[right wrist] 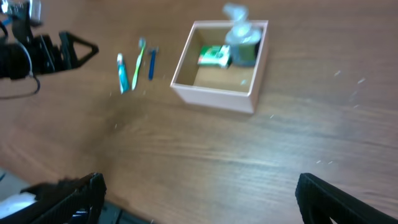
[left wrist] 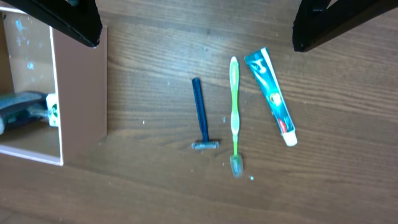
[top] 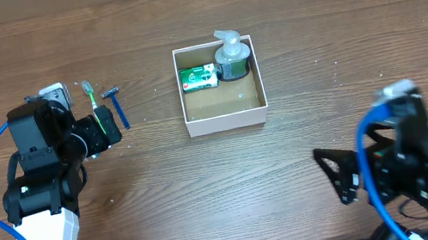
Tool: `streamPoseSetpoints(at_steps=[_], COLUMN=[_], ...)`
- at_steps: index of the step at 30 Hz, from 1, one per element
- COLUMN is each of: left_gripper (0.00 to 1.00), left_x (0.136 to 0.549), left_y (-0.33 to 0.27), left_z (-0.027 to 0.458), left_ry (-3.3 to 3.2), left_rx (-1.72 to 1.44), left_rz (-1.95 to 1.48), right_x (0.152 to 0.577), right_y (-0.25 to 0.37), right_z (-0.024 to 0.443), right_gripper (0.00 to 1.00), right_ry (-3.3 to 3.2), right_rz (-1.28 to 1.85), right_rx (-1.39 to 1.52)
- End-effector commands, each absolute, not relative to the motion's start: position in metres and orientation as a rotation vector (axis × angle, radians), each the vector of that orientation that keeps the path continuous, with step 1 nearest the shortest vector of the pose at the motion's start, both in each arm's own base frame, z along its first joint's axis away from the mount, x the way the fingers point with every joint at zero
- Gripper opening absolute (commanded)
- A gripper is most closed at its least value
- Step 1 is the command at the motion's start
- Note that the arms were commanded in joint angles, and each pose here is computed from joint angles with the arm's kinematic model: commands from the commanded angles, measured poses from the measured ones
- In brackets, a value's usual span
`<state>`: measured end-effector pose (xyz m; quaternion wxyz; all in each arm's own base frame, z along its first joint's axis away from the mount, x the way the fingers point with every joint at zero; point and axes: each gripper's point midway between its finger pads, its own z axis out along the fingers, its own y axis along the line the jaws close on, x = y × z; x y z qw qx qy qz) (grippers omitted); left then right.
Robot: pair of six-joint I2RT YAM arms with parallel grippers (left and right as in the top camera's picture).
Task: Pack container
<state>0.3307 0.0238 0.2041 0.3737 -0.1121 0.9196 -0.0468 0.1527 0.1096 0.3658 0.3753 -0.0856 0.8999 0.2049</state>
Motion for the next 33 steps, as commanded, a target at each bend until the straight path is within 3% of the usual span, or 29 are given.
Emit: streamPoseSetpoints(at_steps=[1, 15, 20, 33], left_gripper=[1.0, 1.0, 1.0, 1.0], left_x=[0.34, 0.402, 0.411, 0.404], left_y=[0.028, 0.028, 0.067, 0.125], left_z=[0.208, 0.157, 0.123, 0.057], left_ry=[2.34, 2.367, 2.396, 2.414], left_rx=[-0.286, -0.188, -0.394, -0.826], left_rz=[-0.111, -0.101, 0.096, 0.151], right_x=[0.163, 0.162, 0.163, 0.163], right_y=[0.095, 0.094, 0.094, 0.094], right_z=[0.372, 0.369, 0.369, 0.369], right_gripper=[1.0, 1.0, 1.0, 1.0], right_ry=[2.253, 2.267, 2.267, 2.267], right_rz=[0.426, 0.413, 0.413, 0.413], right_rx=[-0.159, -0.161, -0.161, -0.161])
